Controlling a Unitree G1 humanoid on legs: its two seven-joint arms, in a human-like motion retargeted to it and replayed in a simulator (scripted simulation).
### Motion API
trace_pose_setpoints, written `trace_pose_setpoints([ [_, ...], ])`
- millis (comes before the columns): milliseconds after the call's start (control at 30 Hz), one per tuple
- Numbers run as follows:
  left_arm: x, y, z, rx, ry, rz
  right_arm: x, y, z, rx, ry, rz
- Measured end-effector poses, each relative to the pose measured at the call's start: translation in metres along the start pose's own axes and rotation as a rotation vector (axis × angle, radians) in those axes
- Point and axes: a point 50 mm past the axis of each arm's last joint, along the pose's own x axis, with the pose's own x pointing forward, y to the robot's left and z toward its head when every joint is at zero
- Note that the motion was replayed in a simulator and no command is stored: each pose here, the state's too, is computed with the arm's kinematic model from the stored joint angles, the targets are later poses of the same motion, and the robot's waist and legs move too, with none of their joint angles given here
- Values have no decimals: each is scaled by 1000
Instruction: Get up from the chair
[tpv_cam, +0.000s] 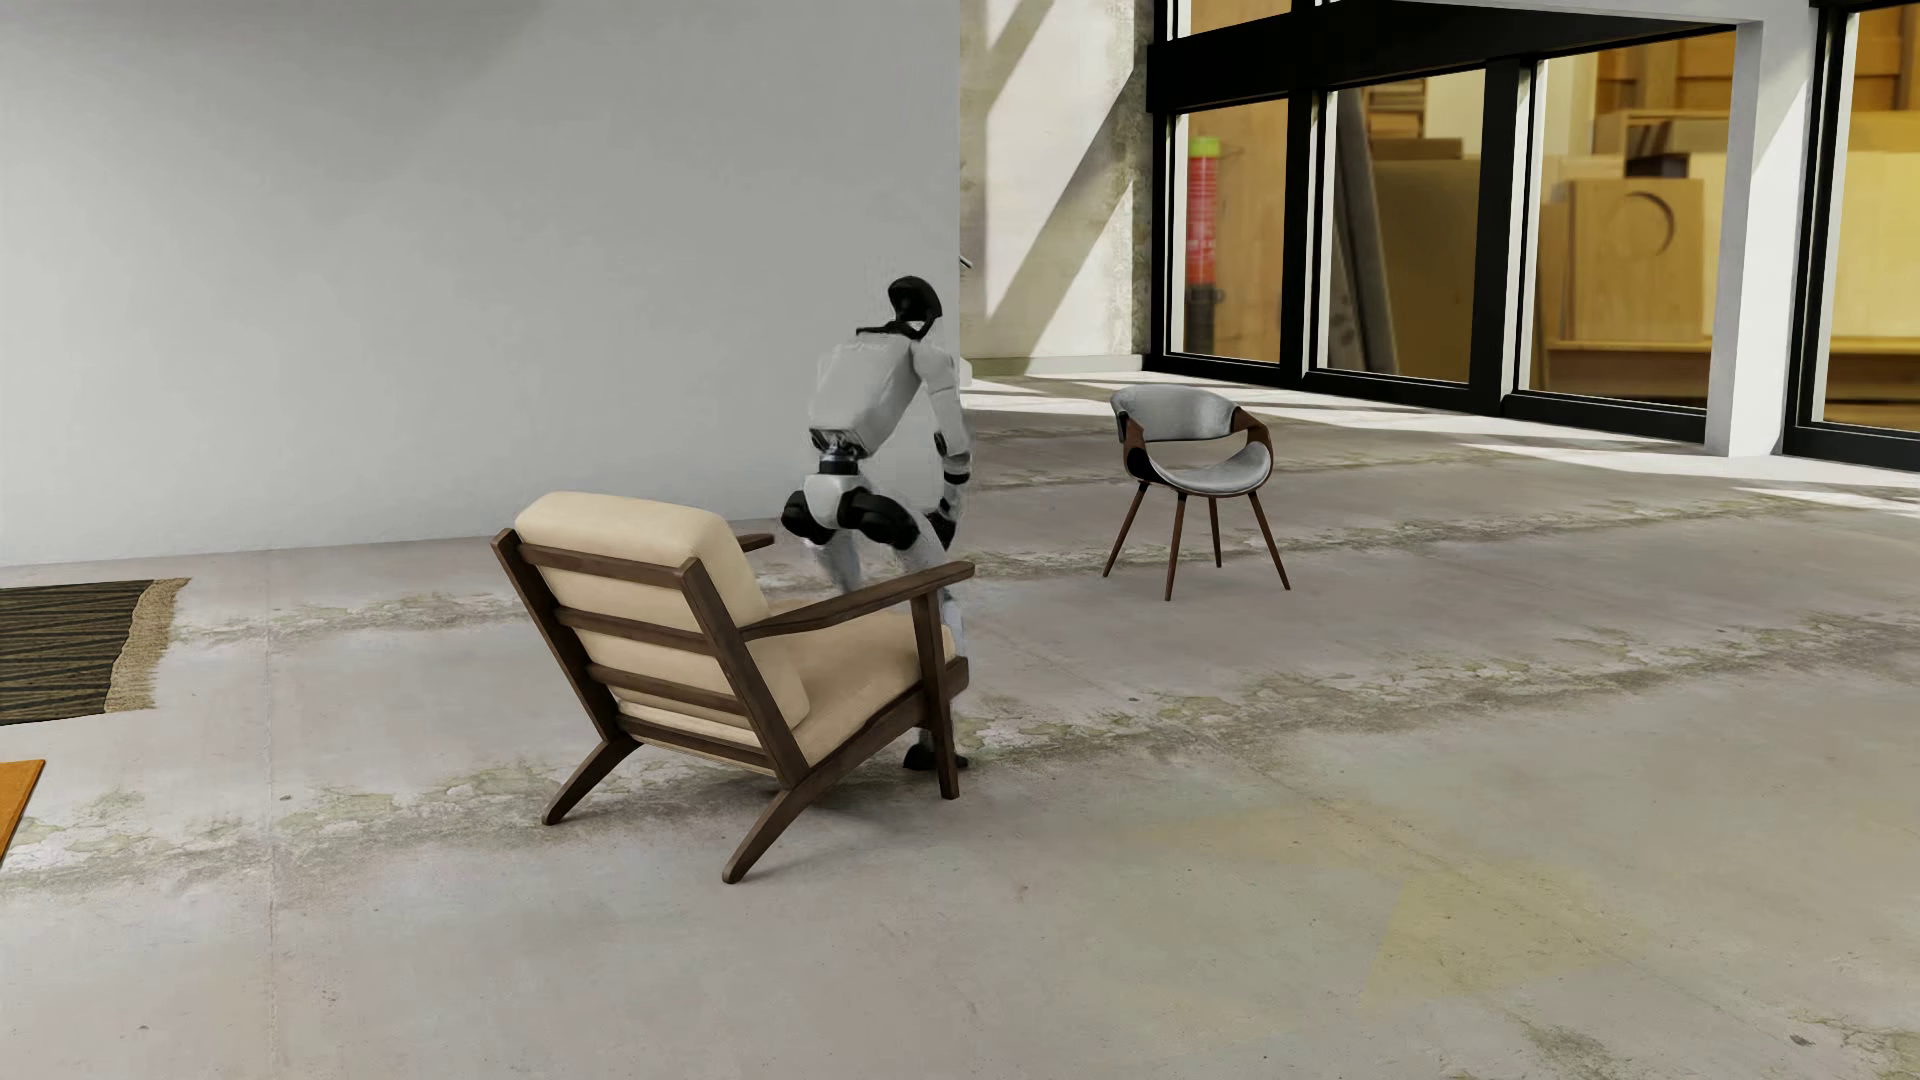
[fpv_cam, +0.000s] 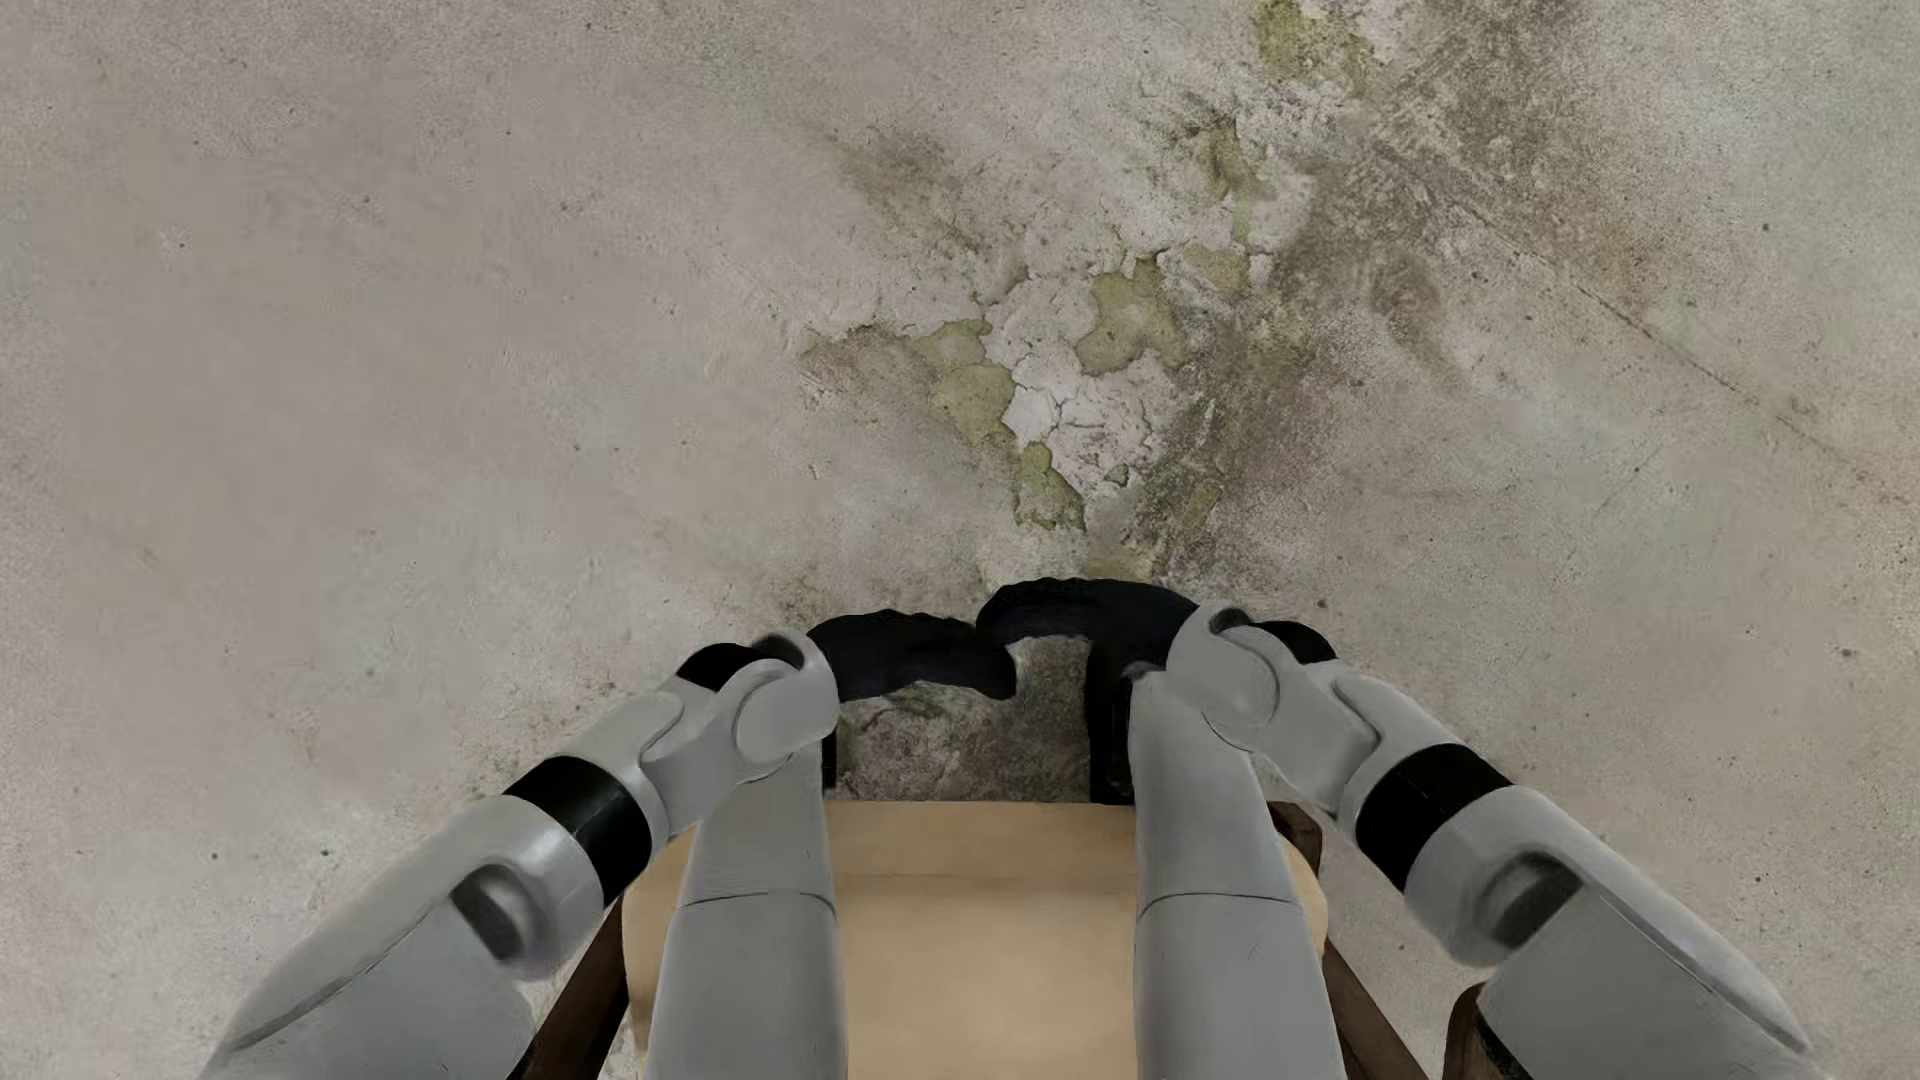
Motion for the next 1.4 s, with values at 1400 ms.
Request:
trace_pose_setpoints([
  [1400, -181, -228, -102, -885, 1012, -88, -152, 245, -84, 981, 831, 89],
])
